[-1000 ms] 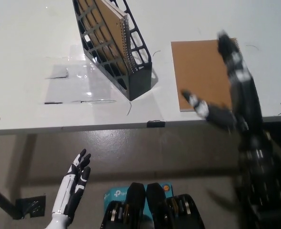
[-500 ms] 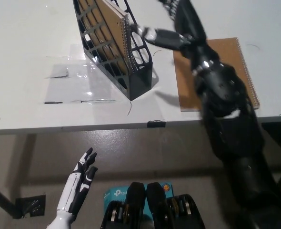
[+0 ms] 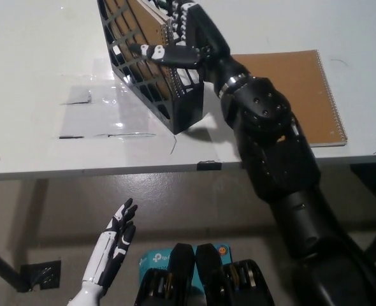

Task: Use the right hand to pick up a book from the book holder on the left side and put it on another book on the right side

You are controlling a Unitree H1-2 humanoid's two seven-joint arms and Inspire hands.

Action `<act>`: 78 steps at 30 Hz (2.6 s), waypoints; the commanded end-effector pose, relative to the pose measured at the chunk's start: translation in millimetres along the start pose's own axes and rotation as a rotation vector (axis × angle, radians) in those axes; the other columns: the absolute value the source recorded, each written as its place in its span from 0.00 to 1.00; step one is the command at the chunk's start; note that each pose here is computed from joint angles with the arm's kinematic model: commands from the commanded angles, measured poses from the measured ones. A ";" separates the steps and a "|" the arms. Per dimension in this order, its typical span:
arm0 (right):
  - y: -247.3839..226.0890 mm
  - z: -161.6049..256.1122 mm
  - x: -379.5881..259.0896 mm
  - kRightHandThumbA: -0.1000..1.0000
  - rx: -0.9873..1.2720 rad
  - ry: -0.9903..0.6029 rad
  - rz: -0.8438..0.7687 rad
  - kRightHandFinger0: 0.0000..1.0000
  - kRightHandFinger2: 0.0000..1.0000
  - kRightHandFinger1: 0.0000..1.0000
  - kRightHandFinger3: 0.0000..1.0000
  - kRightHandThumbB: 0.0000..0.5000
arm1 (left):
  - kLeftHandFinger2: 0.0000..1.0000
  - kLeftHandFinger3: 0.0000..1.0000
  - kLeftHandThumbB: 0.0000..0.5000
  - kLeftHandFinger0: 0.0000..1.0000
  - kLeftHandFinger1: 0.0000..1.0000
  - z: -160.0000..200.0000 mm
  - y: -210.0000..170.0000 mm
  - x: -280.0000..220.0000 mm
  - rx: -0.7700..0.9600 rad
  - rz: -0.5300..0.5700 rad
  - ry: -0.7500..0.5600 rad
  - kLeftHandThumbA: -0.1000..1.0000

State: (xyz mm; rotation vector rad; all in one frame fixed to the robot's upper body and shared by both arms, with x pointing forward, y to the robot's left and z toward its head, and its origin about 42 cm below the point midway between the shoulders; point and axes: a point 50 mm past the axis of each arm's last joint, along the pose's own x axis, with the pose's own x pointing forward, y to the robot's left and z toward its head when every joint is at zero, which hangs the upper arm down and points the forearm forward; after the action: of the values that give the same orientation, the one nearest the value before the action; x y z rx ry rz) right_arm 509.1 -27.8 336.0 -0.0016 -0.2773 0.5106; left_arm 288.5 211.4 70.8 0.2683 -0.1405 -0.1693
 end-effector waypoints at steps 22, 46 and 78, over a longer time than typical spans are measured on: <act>0.2 13.0 34.0 0.94 -0.058 0.015 0.025 0.91 1.00 1.00 1.00 0.48 | 1.00 1.00 0.26 0.98 0.98 7.5 1.7 -1.7 0.006 -0.007 -0.050 0.92; 4.9 1.4 44.1 0.91 -0.043 0.071 0.032 0.85 1.00 0.97 1.00 0.55 | 1.00 1.00 0.24 0.92 0.96 7.9 1.8 -1.8 0.020 -0.009 -0.052 0.94; -0.8 9.5 58.3 0.00 0.046 0.065 -0.072 0.00 0.82 0.45 0.87 0.34 | 0.97 1.00 0.29 0.87 0.92 9.8 2.8 3.2 -0.009 -0.020 -0.044 0.96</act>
State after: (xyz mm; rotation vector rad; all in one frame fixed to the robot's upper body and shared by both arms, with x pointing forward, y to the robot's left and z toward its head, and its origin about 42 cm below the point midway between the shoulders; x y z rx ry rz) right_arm 553.6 -22.6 298.7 -0.1559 -0.0961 0.3691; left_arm 286.5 211.5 70.0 0.2710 -0.1372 -0.1888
